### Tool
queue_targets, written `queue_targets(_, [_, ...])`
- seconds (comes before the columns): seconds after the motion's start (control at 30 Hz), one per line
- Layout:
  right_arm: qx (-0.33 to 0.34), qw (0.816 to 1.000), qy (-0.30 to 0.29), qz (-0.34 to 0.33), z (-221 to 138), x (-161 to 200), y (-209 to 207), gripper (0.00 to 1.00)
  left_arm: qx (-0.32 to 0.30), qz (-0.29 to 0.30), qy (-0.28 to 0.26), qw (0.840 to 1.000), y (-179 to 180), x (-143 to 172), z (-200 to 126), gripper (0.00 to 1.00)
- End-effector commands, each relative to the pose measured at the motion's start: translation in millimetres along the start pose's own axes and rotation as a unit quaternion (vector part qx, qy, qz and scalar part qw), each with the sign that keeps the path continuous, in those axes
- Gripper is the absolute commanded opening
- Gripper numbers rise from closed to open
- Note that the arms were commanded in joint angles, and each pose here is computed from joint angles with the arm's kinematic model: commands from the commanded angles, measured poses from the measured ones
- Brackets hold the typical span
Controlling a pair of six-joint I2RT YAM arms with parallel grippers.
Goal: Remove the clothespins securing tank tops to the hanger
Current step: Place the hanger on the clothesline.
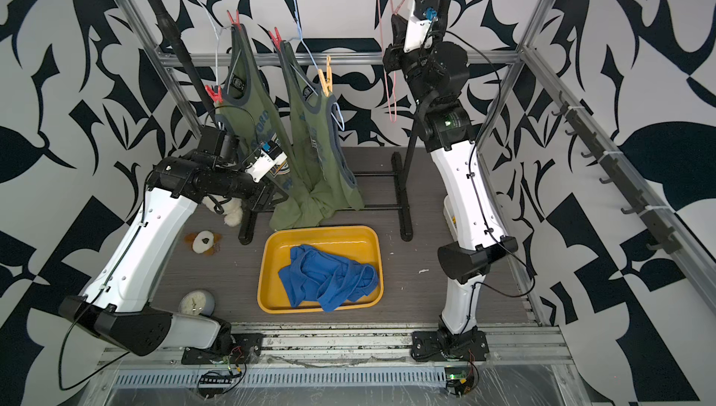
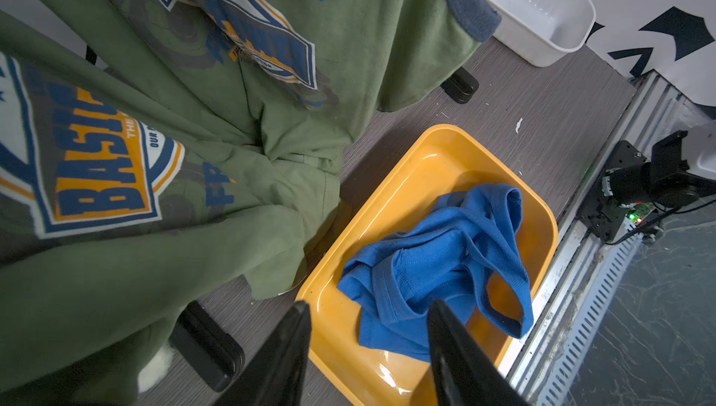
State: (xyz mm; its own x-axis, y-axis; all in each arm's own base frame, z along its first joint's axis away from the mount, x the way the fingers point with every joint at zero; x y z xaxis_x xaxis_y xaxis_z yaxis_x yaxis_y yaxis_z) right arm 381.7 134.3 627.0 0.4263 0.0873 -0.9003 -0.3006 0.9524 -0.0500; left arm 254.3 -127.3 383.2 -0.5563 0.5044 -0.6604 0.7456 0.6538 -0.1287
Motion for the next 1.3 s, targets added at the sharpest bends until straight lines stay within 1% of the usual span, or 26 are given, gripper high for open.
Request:
queue_targets(0.0, [0.006, 0.998, -0.055, 0.014, -5.1, -27.9, -12.2, 0.00, 0.003, 0.001, 0.008, 1.000, 1.1, -1.7, 0.1, 0.53])
queue_targets(0.23, [0.013, 0.998, -0.054, 0.030, 6.0, -13.5, -24.4, 0.00, 0.002, -0.001, 0.015, 1.000, 4.2, -2.4, 5.1, 0.53])
queue_targets(0.53, [0.013, 0.998, -0.042, 0.041, 14.6, 0.8, -29.6, 0.00, 0.003, -0.004, 0.020, 1.000, 5.2, -1.0, 7.6, 0.53])
queue_targets(0.77, [0.012, 0.999, -0.010, 0.041, 15.7, 13.2, -31.7, 0.00, 0.005, -0.004, 0.020, 1.000, 4.9, -0.5, 8.1, 0.53])
queue_targets(0.93, [0.005, 0.999, 0.010, 0.043, 12.4, 14.5, -30.2, 0.00, 0.008, -0.001, 0.013, 1.000, 4.4, -3.8, 6.9, 0.53])
queue_targets(0.97, [0.004, 0.999, 0.012, 0.043, 11.6, 14.1, -30.0, 0.01, 0.008, 0.000, 0.010, 1.000, 4.2, -4.9, 5.4, 0.53])
queue_targets(1.07, [0.001, 0.999, 0.019, 0.044, 8.0, 11.1, -29.2, 0.09, 0.007, 0.004, 0.001, 1.000, 3.5, -8.5, 2.4, 0.53])
queue_targets(1.27, [-0.010, 0.998, 0.035, 0.055, -0.7, 4.8, -26.9, 0.29, 0.011, 0.011, -0.020, 1.000, 0.1, -16.9, -6.6, 0.54])
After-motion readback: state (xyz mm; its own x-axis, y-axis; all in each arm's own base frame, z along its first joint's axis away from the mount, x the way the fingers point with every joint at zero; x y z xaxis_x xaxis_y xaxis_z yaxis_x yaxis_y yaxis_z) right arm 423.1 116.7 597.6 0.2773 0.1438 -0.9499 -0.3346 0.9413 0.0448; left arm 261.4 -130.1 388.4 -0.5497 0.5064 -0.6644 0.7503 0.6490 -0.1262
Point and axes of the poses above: each gripper's point midway between its finger pads, its own z axis out along the fingers, its own y axis along the line the jaws close on, x = y × z, the point moved 9 cm from there along -z, back along the fingers, and after that the axes turned 1 degree about -z, right-handed, at the moved point
